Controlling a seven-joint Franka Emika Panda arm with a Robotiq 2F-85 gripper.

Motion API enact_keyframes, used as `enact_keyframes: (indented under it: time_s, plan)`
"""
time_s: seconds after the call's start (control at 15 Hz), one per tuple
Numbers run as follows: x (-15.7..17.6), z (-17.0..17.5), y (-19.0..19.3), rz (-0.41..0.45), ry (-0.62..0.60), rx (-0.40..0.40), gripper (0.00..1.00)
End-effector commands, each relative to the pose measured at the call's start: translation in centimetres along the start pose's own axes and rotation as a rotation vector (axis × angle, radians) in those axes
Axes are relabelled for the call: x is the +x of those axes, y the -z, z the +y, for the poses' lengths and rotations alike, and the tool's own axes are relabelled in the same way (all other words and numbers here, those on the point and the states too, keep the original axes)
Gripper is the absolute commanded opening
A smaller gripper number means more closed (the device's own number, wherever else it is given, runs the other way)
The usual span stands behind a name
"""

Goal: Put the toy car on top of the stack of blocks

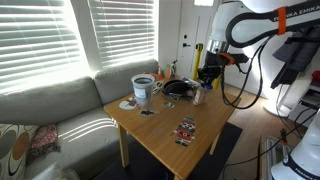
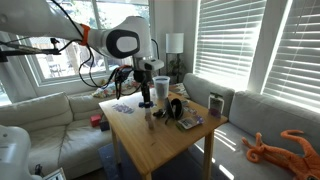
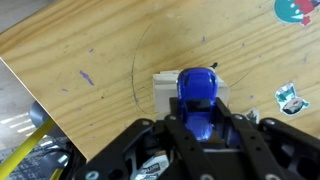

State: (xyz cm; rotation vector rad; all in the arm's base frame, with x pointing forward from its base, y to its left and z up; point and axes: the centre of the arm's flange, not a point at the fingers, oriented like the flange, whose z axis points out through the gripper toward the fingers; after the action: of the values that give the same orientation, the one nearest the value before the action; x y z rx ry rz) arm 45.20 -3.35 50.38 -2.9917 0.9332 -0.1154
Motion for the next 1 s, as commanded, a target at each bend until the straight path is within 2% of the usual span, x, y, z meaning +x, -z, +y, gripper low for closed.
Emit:
enact_keyframes:
  time_s: [0.0, 0.93]
  plan:
    - [-0.40, -0.07, -0.15, -0.005, -0.012, -0.026, 0.10]
    - [-0.32, -0.05, -0.67, -0.011, -0.013, -0.038, 0.10]
